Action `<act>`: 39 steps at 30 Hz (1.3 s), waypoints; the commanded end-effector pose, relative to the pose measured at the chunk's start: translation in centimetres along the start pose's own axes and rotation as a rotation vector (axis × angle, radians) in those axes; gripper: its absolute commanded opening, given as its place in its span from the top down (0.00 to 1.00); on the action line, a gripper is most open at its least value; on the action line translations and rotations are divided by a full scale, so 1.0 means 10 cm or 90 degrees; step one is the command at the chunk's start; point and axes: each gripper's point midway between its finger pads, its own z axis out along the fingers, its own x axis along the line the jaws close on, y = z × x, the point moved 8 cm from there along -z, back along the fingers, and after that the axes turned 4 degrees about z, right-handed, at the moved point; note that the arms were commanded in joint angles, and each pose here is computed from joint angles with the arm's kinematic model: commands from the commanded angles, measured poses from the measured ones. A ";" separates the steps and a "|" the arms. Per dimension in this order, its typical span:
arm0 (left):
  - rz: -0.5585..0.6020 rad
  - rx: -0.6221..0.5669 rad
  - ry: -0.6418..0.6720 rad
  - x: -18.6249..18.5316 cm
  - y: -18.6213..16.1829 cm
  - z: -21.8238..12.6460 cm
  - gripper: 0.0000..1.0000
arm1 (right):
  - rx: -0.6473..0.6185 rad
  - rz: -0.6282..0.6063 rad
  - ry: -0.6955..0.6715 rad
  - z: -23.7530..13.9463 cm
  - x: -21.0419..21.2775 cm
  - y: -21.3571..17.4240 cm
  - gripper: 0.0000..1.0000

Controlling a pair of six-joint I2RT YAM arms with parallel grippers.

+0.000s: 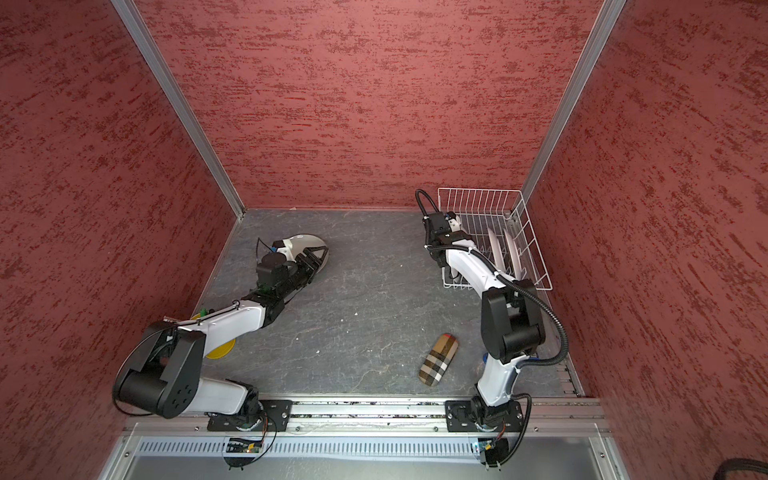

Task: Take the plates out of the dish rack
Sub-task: 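Close the right gripper on the printed orange-sunburst plate in the rack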

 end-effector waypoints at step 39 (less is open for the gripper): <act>0.014 0.011 -0.028 -0.16 -0.03 0.01 0.24 | -0.101 -0.045 -0.086 -0.45 -0.14 0.35 1.00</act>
